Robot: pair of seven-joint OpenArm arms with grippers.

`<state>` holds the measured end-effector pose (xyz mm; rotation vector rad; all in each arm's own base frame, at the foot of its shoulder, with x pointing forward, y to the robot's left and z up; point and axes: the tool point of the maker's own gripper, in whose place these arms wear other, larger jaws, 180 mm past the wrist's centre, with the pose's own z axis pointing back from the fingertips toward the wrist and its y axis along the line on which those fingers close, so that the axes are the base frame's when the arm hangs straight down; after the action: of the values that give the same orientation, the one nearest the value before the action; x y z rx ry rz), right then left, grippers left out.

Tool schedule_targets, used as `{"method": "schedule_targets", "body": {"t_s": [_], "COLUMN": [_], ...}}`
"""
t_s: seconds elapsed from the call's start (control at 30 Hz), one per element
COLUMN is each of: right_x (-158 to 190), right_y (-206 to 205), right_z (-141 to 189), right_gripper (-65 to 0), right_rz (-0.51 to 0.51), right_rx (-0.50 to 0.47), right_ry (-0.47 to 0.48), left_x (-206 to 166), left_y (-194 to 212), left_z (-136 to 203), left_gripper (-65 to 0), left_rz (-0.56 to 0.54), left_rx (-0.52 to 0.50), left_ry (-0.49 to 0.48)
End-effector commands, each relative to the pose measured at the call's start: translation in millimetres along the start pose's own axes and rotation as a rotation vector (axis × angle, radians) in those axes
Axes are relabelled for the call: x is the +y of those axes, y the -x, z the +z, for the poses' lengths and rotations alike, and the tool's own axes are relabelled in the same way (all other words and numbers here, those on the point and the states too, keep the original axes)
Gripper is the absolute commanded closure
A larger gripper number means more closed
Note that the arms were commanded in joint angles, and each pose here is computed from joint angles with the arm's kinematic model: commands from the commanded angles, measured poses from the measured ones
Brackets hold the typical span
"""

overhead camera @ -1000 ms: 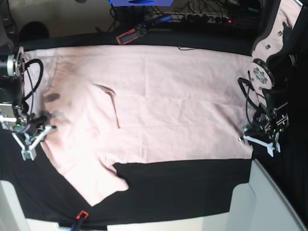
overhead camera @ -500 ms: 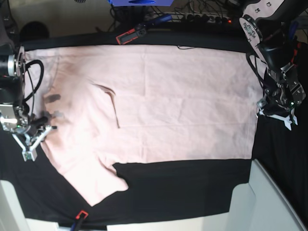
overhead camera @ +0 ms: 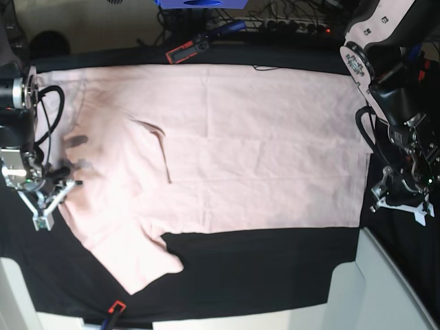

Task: Fold the T-shirt properly
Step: 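Lift the gripped side edges and fold them inward with both grippers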

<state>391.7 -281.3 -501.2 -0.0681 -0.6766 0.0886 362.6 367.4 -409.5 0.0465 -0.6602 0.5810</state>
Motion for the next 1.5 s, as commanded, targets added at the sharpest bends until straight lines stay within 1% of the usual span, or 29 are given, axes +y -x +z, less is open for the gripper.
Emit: {"method": "schedule_targets", "body": {"t_s": [0.0, 0.07, 0.17, 0.53, 0.6, 0.67, 0.7, 0.87, 1.0, 1.13, 1.23, 1.33, 1.4, 1.43, 1.47], "right_x": [-6, -6, -6, -8, -8, -8, -9, -9, -9, -9, -9, -9, -9, -9, -9], "right_y": [-6, -5, -5, 3, 3, 4, 4, 4, 4, 4, 4, 4, 4, 4, 4], "right_z": [1, 1, 1, 2, 2, 2, 2, 2, 2, 2, 2, 2, 2, 2, 2], "right_gripper": [-3.5, -3.5, -3.5, -3.5, -3.5, -3.5, -3.5, -3.5, -3.5, -3.5, -3.5, -3.5, -3.5, -3.5, -3.5], "right_rz": [0.014, 0.014, 0.014, 0.017, 0.017, 0.017, 0.017, 0.017, 0.017, 0.017, 0.017, 0.017, 0.017, 0.017, 0.017], "right_rx": [0.009, 0.010, 0.010, 0.023, 0.023, 0.025, 0.025, 0.025, 0.025, 0.025, 0.025, 0.025, 0.025, 0.025, 0.025], "right_ry": [0.013, 0.012, 0.012, 0.015, 0.015, 0.015, 0.017, 0.017, 0.017, 0.017, 0.017, 0.017, 0.017, 0.017, 0.017], "left_x": [-3, -6, -8, -37, -33, -20, -18, -14, -2, -2, 1, -5, -6, -6, -6], "left_y": [-22, -19, -14, 5, 7, 9, 12, 22, 14, 16, 32, 39, 40, 40, 40], "left_z": [2, -8, -23, -56, -59, -60, -62, -63, -61, -61, -63, -65, -65, -65, -65], "left_gripper": [-34.8, -34.8, -34.8, -34.8, -34.8, -34.8, -34.8, -34.8, -34.8, -34.8, -34.8, -34.8, -34.3, -32.1, -27.5], "left_rz": [0.003, -0.007, -0.043, -0.088, -0.067, -0.044, -0.036, -0.033, -0.032, -0.045, -0.053, -0.059, -0.059, -0.059, -0.059], "left_rx": [-0.039, -0.015, -0.007, 0.021, 0.017, 0.011, 0.015, 0.030, 0.018, 0.023, 0.049, 0.060, 0.062, 0.062, 0.064], "left_ry": [0.003, -0.010, -0.037, -0.009, -0.043, -0.099, -0.109, -0.116, -0.135, -0.136, -0.141, -0.133, -0.132, -0.132, -0.132]}}
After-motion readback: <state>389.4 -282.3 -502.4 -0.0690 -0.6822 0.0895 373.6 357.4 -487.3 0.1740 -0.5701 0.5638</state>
